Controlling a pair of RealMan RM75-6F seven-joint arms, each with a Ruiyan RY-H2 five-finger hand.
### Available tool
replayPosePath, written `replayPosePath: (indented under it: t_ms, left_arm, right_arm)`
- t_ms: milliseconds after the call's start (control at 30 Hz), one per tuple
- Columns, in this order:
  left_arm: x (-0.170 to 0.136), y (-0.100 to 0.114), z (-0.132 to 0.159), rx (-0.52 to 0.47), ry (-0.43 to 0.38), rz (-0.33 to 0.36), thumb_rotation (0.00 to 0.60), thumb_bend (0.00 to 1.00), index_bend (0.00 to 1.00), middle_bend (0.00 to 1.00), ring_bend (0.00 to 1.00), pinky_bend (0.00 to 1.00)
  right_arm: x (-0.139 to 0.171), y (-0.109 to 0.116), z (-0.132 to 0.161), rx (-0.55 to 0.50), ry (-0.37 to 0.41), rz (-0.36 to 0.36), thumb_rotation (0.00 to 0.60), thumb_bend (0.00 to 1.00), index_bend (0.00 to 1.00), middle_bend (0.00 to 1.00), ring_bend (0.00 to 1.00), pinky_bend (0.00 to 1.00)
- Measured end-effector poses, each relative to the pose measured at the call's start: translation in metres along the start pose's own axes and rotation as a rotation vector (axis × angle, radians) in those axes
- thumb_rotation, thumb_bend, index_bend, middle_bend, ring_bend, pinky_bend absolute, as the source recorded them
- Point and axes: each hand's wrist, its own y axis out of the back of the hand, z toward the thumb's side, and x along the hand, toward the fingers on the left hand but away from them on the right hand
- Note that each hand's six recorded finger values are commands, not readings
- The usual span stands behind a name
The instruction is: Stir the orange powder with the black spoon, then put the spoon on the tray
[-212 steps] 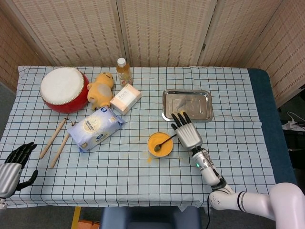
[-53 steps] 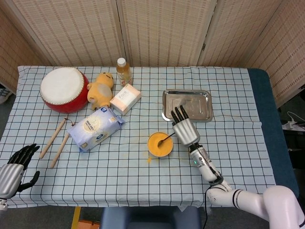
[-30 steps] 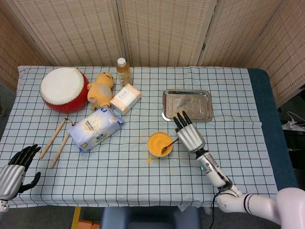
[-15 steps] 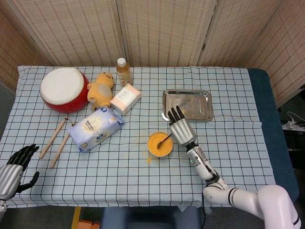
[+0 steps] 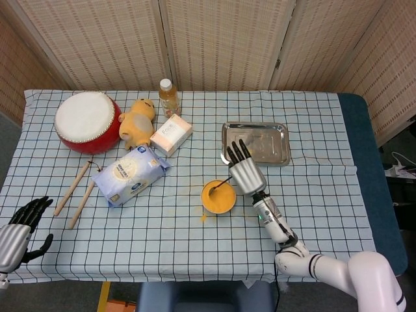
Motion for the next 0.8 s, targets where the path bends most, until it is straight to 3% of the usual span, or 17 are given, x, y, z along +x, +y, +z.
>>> replayPosePath:
  t_ms: [367, 800]
  left_arm:
    - [-0.001, 0.000, -0.001, 0.001, 0.003, -0.002, 0.600, 0.46, 0.00, 0.02, 0.00, 0.12]
    - [0.000, -0.003, 0.002, 0.009, -0.003, -0.008, 0.600, 0.46, 0.00, 0.02, 0.00, 0.12]
  right_arm:
    - [0.000, -0.014, 0.012, 0.037, 0.041, 0.046, 0.600, 0.55, 0.82, 0.13, 0.00, 0.05]
    - [0.031, -0.002, -0.004, 0.029, 0.064, 0.064, 0.600, 0.55, 0.83, 0.13, 0.00, 0.05]
